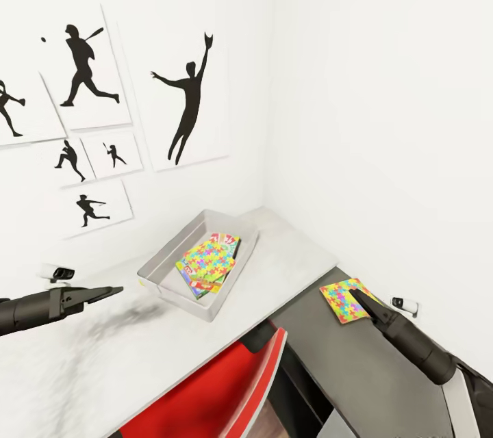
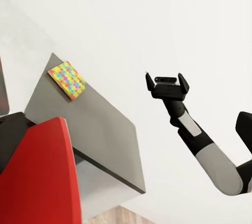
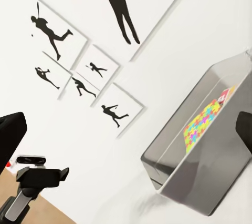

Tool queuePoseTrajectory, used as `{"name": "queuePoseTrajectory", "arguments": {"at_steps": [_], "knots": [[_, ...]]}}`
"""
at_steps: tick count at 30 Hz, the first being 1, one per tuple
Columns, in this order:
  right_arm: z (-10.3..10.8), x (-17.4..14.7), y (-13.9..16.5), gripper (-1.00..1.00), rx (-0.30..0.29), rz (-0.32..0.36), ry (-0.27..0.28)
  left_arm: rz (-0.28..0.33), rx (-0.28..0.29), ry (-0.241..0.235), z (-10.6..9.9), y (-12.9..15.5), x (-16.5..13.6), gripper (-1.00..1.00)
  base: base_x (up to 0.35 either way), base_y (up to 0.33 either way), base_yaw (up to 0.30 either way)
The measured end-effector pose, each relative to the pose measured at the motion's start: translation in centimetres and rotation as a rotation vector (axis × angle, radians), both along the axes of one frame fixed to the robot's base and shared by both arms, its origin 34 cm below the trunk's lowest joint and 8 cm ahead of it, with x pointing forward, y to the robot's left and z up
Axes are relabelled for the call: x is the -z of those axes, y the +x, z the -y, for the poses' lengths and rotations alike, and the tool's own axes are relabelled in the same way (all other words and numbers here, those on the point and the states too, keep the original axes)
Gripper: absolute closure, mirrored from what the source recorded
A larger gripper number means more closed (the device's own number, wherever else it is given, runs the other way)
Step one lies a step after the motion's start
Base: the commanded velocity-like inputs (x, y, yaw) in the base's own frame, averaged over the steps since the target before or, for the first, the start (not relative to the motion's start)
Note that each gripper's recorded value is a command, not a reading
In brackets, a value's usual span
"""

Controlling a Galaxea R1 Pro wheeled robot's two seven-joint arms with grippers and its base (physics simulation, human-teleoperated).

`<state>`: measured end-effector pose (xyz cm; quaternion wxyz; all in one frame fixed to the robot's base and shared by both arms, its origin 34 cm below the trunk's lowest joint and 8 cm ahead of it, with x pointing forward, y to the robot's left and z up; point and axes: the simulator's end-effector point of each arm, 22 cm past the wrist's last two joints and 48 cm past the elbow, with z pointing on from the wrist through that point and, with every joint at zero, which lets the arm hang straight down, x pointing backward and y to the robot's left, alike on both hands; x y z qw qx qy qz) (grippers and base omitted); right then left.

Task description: Put all the toys in the child's room - the three board games (two on the bed and one on the table), the two jigsaw puzzles on the table, and the tennis ball on the table - inside the toy box on the table in the child's room.

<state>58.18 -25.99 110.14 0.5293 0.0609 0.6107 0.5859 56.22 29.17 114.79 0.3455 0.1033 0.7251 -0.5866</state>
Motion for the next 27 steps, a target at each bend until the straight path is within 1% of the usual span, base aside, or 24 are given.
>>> {"name": "queuePoseTrajectory", "arguments": {"at_steps": [10, 16, 27], "knots": [[0.25, -0.47, -0.12, -1.00, 0.001, 0.009, -0.003, 0.017, -0.012, -0.002, -0.41, -0.04, -0.70, -1.00, 0.000, 0.000, -0.152], [0.21, -0.58, -0.13, -1.00, 0.002, 0.012, -0.001, 0.023, -0.023, -0.003, -0.79, 0.04, -0.96, -1.00, 0.000, 0.000, -0.038], [0.06, -0.53, -0.12, -1.00, 0.002, 0.011, 0.000, 0.026, -0.026, -0.004, -0.90, 0.06, -1.06, -1.00, 0.000, 0.000, -0.005]]}}
